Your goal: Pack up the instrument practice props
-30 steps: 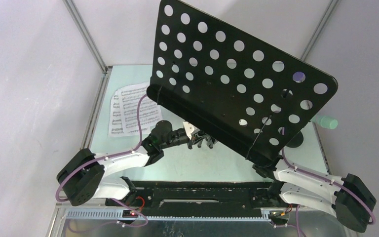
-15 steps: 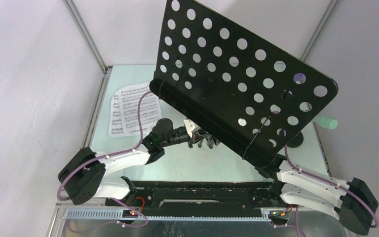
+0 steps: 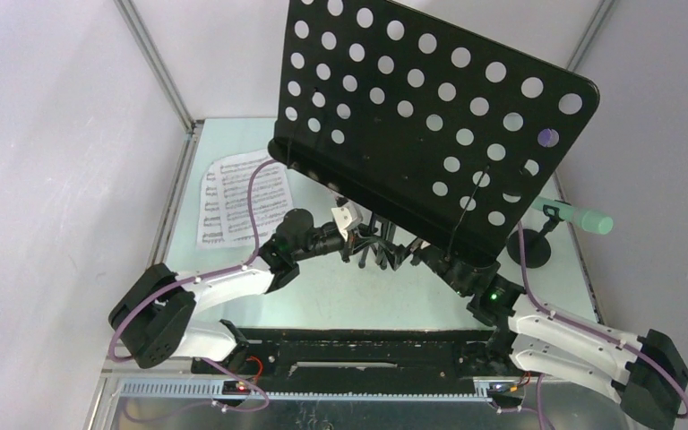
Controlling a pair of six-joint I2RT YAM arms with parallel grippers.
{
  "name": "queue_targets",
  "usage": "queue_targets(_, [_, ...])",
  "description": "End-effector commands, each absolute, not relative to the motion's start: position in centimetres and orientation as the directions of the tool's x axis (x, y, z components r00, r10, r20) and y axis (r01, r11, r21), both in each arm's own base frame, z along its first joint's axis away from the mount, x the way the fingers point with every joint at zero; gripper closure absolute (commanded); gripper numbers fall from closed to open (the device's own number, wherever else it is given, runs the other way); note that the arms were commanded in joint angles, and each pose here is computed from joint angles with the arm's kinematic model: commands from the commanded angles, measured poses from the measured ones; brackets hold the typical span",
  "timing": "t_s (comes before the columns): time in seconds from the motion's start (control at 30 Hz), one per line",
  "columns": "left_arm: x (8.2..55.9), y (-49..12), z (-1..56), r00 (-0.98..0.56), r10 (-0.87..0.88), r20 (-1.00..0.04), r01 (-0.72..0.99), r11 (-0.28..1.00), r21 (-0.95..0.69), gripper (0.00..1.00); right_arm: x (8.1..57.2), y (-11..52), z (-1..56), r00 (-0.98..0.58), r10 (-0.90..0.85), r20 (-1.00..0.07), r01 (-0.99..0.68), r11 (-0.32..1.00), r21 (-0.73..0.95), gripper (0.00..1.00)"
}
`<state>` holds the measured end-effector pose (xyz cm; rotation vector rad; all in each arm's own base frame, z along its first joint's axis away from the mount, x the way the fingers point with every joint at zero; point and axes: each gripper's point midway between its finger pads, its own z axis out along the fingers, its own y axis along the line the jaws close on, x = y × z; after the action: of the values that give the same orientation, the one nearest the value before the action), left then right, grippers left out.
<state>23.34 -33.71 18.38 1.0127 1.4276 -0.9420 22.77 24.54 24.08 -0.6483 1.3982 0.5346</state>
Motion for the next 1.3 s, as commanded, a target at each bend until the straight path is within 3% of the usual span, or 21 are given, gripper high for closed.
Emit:
queue_targets(0.0, [22.5, -34.5, 21.0, -0.020, 0.017, -1.000, 0.962, 0.271, -0.015, 1.00, 25.2, 24.3, 28.9, 0.158, 0.163, -0.974, -0.623, 0.782, 0.030, 0.00])
queue_targets(0.2, [22.7, -34.6, 20.9, -0.004, 0.038, -0.999, 0.965, 0.263, 0.006, 1.00, 26.1, 26.4, 30.0, 0.144, 0.263, -0.954, -0.682, 0.725, 0.097, 0.00])
queue_targets(0.5, [21.9, -35.3, 20.7, -0.007, 0.046, -0.999, 0.972, 0.233, 0.004, 1.00, 27.2, 26.7, 30.4, 0.192, 0.268, -0.944, -0.642, 0.762, 0.086, 0.00])
queue_targets(0.67, [21.8, -35.5, 20.7, -0.013, 0.047, -0.999, 0.973, 0.229, -0.002, 1.00, 28.0, 26.9, 29.5, 0.206, 0.232, -0.951, -0.616, 0.786, 0.058, 0.16])
queue_targets(0.73, [21.9, -35.4, 20.7, -0.016, 0.046, -0.999, 0.971, 0.237, -0.005, 0.93, 28.2, 27.3, 28.7, 0.203, 0.205, -0.958, -0.617, 0.786, 0.037, 0.29])
queue_targets(0.8, [22.1, -35.2, 20.6, -0.021, 0.049, -0.999, 0.966, 0.257, -0.008, 0.75, 28.3, 27.7, 27.9, 0.203, 0.175, -0.963, -0.617, 0.787, 0.013, 0.51])
queue_targets(0.83, [22.4, -35.0, 20.6, -0.023, 0.049, -0.999, 0.961, 0.275, -0.008, 0.63, 28.3, 27.8, 27.7, 0.203, 0.168, -0.965, -0.618, 0.786, 0.006, 0.59])
queue_targets(0.93, [22.7, -34.2, 20.4, -0.021, 0.051, -0.998, 0.945, 0.326, -0.004, 0.12, 28.1, 28.1, 27.7, 0.210, 0.160, -0.965, -0.632, 0.775, -0.008, 0.88])
queue_targets(0.97, [22.7, -33.9, 20.4, -0.020, 0.049, -0.999, 0.941, 0.338, -0.002, 0.03, 28.1, 28.1, 27.9, 0.213, 0.161, -0.964, -0.633, 0.774, -0.011, 0.95])
queue_targets(1.0, [22.7, -33.7, 20.4, -0.017, 0.047, -0.999, 0.938, 0.346, 0.000, 0.00, 28.1, 28.1, 28.0, 0.213, 0.163, -0.963, -0.632, 0.775, -0.009, 1.00])
queue_targets(1.27, [21.5, -34.7, 19.3, -0.037, 0.009, -0.999, 0.949, 0.312, -0.033, 0.00, 28.6, 28.4, 30.9, 0.113, 0.276, -0.954, -0.627, 0.765, 0.147, 1.00])
